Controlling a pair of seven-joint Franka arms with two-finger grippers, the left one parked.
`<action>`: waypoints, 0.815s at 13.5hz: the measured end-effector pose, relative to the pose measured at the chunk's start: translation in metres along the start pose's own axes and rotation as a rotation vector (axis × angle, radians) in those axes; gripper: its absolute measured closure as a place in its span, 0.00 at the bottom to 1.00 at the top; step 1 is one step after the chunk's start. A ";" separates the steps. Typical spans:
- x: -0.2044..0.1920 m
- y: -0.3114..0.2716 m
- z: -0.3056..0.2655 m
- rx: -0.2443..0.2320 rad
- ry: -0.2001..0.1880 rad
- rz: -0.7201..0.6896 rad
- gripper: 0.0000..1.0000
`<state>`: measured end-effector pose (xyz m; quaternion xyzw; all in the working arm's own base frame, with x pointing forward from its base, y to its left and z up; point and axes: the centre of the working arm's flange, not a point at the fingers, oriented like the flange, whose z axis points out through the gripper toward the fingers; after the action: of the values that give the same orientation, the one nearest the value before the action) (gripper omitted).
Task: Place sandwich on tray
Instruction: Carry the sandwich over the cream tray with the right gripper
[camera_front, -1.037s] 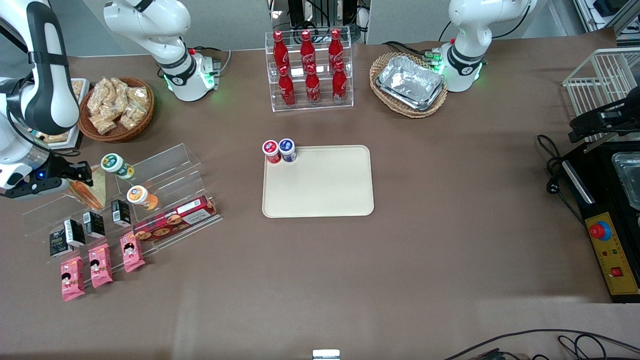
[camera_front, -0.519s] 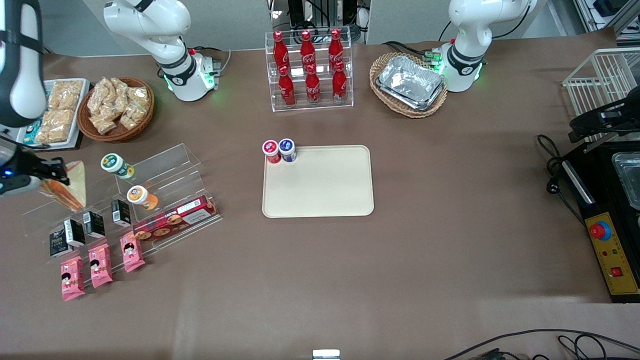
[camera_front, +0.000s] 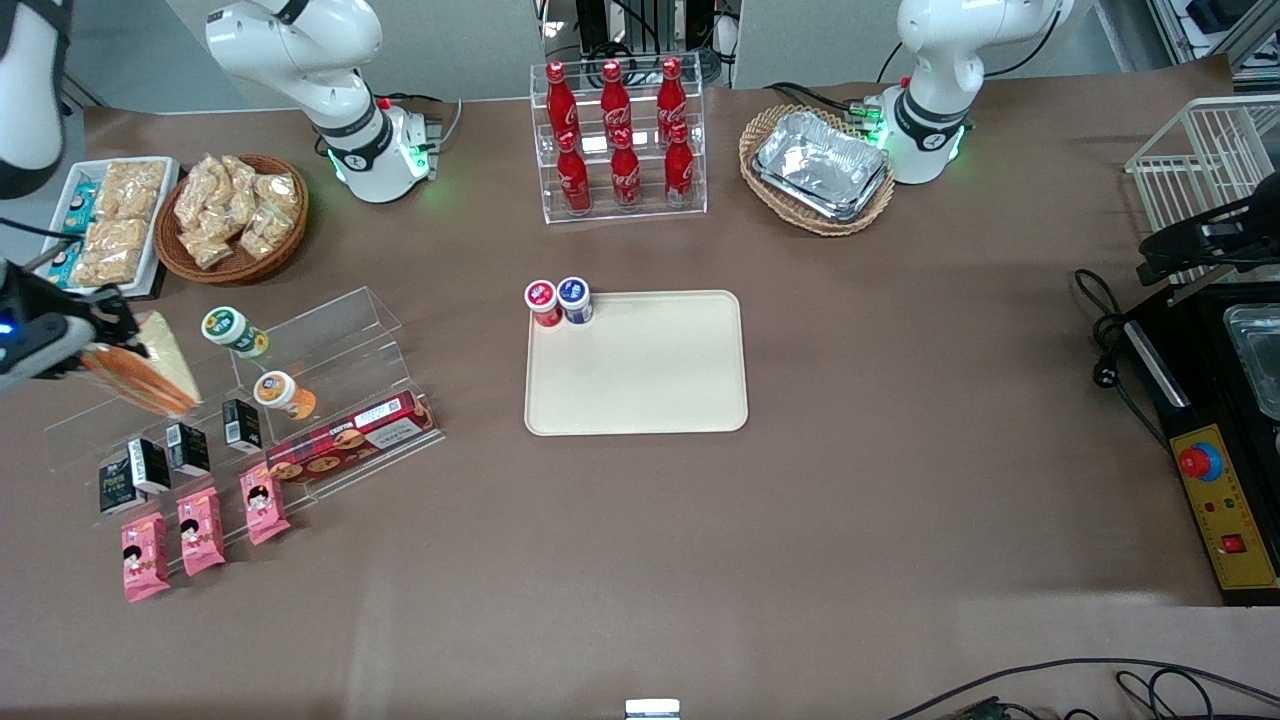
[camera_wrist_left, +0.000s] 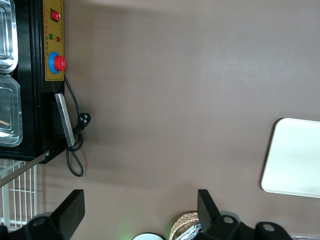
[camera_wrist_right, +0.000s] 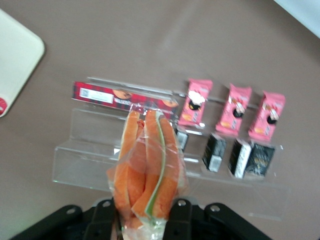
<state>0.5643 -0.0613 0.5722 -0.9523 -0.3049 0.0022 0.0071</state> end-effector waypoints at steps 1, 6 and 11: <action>0.015 -0.014 0.000 0.000 0.002 -0.045 0.66; 0.094 -0.115 0.003 0.009 0.004 -0.286 0.66; 0.163 -0.223 0.025 0.053 0.003 -0.518 0.67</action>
<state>0.5674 0.2152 0.5505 -0.8419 -0.5387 0.0067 0.0327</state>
